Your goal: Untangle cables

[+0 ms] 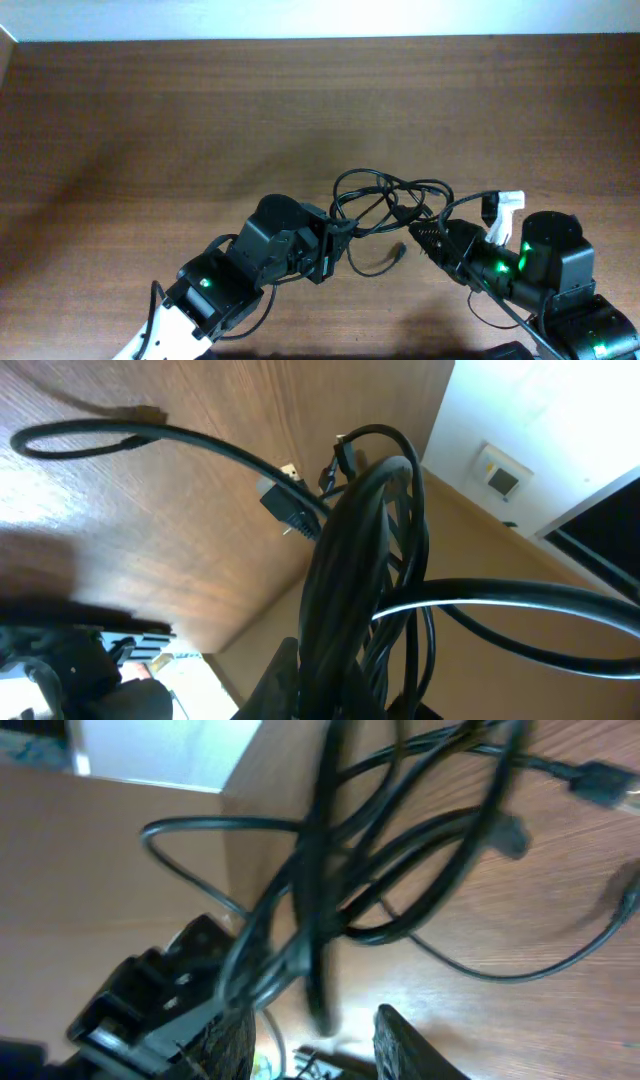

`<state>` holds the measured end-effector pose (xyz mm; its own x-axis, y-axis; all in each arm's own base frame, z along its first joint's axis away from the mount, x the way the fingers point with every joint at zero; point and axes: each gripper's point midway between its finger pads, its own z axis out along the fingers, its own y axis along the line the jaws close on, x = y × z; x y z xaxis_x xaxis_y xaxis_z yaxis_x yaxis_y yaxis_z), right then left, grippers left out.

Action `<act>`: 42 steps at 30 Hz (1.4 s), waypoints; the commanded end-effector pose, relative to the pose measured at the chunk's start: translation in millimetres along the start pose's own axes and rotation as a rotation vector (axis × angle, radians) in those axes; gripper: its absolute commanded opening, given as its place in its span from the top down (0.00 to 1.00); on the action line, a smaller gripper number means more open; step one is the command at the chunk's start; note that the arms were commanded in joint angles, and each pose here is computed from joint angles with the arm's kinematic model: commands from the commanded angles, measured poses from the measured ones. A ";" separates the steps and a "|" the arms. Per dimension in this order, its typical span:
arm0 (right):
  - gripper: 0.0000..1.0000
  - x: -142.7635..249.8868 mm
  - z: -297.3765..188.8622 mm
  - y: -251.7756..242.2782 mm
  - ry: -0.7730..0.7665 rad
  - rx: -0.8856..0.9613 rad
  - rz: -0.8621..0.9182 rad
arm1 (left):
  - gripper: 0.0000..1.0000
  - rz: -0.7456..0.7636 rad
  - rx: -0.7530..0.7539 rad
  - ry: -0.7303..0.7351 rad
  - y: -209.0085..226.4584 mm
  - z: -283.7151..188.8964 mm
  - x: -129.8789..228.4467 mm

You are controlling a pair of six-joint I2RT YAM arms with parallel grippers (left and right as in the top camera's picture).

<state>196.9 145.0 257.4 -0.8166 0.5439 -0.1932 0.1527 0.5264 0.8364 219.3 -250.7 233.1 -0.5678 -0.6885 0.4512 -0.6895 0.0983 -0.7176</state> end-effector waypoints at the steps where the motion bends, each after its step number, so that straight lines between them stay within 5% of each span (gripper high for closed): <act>1: 0.62 -15.0 -5.6 -25.1 -0.109 0.138 0.009 | 1.00 0.000 -0.005 0.083 -2.4 -3.3 17.0; 24: 0.61 -24.7 -13.8 -57.1 -0.193 0.294 0.032 | 1.00 0.091 -0.062 0.164 10.7 -5.3 29.3; 28: 0.48 -27.3 -14.5 -60.1 -0.208 0.312 0.032 | 1.00 0.091 -0.071 0.195 12.2 -6.3 34.6; 35: 0.49 -21.8 5.1 -68.0 -0.116 0.357 0.066 | 1.00 0.105 -0.039 0.223 4.5 -7.1 40.8; 38: 0.79 -19.9 19.0 -64.9 -0.062 0.343 0.079 | 1.00 0.106 -0.039 0.222 4.5 -7.1 40.6; 42: 0.96 -17.6 24.0 -63.1 -0.034 0.333 0.085 | 1.00 0.102 -0.020 0.159 0.9 -4.8 30.1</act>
<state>215.6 109.6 188.0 -0.7526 0.6389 -0.1593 0.4328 0.6622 0.6117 195.0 -268.1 241.1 -0.6825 -0.5457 0.4862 -0.6640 0.1851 -0.7244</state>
